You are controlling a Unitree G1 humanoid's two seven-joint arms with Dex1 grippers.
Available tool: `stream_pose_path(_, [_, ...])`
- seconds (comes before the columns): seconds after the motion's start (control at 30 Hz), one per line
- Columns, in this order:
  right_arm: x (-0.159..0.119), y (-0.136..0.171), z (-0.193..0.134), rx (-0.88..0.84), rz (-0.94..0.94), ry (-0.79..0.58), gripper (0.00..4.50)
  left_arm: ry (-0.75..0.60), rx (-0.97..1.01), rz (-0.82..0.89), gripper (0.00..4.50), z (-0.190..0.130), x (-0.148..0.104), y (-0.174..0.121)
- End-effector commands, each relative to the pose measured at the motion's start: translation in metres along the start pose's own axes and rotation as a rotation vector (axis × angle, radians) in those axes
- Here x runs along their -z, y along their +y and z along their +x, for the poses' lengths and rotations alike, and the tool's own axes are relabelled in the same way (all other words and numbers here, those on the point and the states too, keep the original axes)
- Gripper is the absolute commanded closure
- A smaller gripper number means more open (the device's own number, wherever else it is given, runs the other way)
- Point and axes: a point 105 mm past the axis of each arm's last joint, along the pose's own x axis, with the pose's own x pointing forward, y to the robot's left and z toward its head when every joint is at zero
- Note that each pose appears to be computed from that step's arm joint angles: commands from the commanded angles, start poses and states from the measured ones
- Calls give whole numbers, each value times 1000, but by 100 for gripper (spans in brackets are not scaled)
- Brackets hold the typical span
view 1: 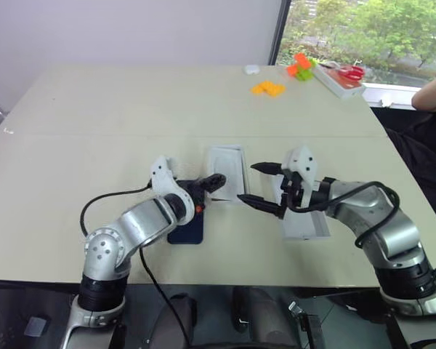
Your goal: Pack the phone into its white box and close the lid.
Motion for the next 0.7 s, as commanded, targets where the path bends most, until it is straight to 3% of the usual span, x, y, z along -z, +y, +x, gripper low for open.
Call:
stream_pose_path(0.03, [-7, -11, -1, 38, -52, 1, 0, -8, 118, 111, 3, -24, -5, -13])
stream_pose_path(0.2, [-5, -24, 1, 88, -72, 30, 0, -132, 111, 243, 3, -48, -37, -1])
stream_pose_path(0.3, [-3, -32, 5, 98, -24, 70, 80, -236, -62, 546, 0, -72, -71, 32])
stream_pose_path(0.37, [-3, -32, 10, 94, -20, 100, 179, -207, -153, 751, 0, -84, -77, 52])
stream_pose_path(0.53, [-4, -35, 26, 124, -10, 148, 446, -142, -48, 956, 0, -100, -63, 62])
stream_pose_path(0.7, [-2, -24, 55, 122, -115, 250, 446, 55, 104, 1117, 0, -108, -20, 71])
